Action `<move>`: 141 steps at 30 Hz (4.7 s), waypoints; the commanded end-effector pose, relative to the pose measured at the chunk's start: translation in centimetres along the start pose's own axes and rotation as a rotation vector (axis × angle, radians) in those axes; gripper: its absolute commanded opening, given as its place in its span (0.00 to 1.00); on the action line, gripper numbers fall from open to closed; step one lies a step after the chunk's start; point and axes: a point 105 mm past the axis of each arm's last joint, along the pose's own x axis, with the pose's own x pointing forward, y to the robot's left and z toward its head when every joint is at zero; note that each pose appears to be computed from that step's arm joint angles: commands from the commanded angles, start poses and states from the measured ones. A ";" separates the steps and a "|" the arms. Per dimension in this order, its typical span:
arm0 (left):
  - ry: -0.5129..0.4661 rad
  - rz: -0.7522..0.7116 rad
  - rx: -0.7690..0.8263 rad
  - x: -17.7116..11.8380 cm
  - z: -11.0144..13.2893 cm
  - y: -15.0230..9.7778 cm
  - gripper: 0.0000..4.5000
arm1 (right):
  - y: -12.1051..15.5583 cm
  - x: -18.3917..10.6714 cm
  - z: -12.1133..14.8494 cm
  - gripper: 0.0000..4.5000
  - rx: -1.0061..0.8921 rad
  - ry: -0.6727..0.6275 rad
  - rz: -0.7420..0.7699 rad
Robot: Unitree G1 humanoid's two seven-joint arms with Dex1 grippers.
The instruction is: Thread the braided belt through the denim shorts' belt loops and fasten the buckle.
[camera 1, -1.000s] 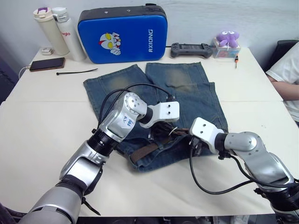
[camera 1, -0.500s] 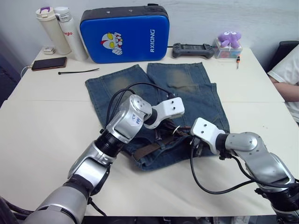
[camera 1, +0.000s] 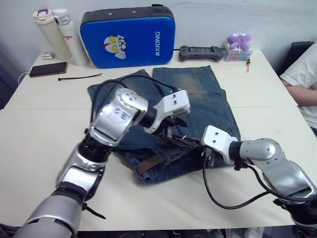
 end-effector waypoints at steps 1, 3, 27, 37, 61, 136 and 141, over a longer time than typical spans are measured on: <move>-0.075 -0.009 0.018 -1.9 1.4 -0.7 0.99 | 0.3 -0.6 1.2 0.00 0.003 -0.043 0.023; -0.081 0.028 0.002 -2.7 1.2 -0.3 0.99 | 0.5 -0.8 1.7 0.00 0.048 -0.072 0.039; 0.009 -0.028 -0.074 -2.8 -5.0 -4.5 0.83 | -2.9 -6.9 1.7 1.00 -0.013 -0.027 0.062; -0.045 0.070 -0.149 -3.0 -5.1 -3.5 0.31 | -4.0 -3.7 3.1 1.00 -0.054 -0.069 0.065; 0.221 0.077 -0.285 2.6 -15.3 -4.1 0.01 | -3.4 -2.6 2.5 1.00 -0.063 -0.044 0.080; 0.244 -0.043 -0.251 1.5 -15.7 -4.7 0.00 | -5.4 -11.7 -8.7 0.01 -0.149 0.367 -0.165; 0.312 -0.053 -0.240 -0.7 -17.2 -4.9 0.00 | -4.6 -9.8 -8.2 0.01 -0.165 0.303 -0.164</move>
